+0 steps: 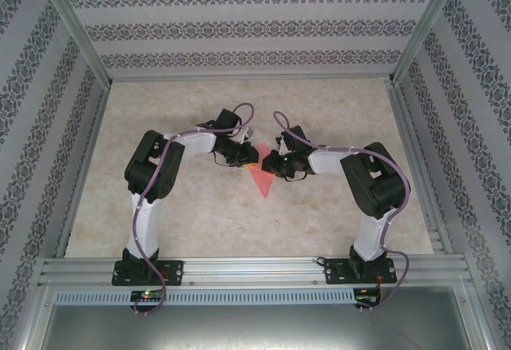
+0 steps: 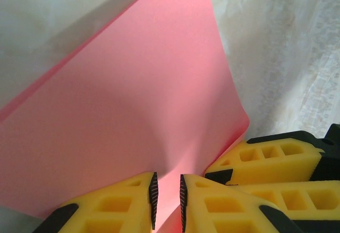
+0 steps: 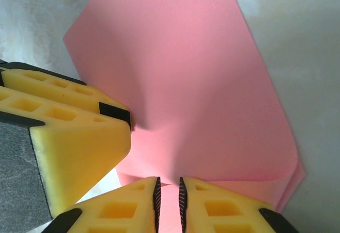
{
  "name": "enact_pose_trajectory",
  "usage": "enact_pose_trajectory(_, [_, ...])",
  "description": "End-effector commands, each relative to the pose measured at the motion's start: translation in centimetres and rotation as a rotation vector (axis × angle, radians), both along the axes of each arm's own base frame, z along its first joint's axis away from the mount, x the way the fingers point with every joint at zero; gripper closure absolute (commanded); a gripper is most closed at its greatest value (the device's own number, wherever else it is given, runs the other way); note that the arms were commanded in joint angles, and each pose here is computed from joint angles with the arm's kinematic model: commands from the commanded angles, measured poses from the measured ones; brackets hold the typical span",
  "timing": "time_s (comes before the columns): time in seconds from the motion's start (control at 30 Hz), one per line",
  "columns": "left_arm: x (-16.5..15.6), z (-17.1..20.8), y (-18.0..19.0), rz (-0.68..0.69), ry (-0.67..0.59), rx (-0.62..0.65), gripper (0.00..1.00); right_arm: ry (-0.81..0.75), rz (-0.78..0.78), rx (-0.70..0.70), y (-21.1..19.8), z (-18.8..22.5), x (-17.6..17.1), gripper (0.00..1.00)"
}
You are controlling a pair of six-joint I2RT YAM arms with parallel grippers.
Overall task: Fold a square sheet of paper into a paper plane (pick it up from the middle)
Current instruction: Third fold the triangle at the center of the table.
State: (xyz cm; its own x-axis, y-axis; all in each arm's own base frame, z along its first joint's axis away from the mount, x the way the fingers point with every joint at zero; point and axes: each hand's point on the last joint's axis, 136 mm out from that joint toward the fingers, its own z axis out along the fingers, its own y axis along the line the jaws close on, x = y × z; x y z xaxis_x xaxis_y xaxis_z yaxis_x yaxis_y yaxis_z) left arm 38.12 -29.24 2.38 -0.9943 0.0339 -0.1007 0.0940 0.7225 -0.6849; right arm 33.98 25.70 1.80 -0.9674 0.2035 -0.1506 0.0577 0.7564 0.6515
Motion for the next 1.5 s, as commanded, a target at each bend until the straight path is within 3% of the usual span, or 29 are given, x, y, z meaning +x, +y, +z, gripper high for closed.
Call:
enact_pose_trajectory(0.0, [-2.5,-2.9,1.8,-0.007,0.093,0.086,0.76,0.053,-0.053,-0.126,-2.6,-2.5,-0.9,0.79])
enact_pose_trajectory(0.27, [-2.0,-1.4,1.3,0.004,0.076,0.047,0.76,0.070,-0.048,-0.135,-2.8,-3.2,-1.5,0.79])
enact_pose_trajectory(0.67, [-1.0,4.6,0.1,0.016,-0.004,-0.054,0.76,0.098,-0.019,-0.132,-2.6,-4.1,-2.4,0.81])
enact_pose_trajectory(1.2, [-5.2,3.9,-0.2,-0.011,0.061,-0.098,0.80,0.096,0.009,-0.061,-1.4,-3.4,-2.6,0.81])
enact_pose_trajectory(1.47, [-4.7,5.2,-0.6,-0.008,0.025,-0.110,0.81,0.094,0.025,-0.053,-1.1,-3.2,-2.7,0.83])
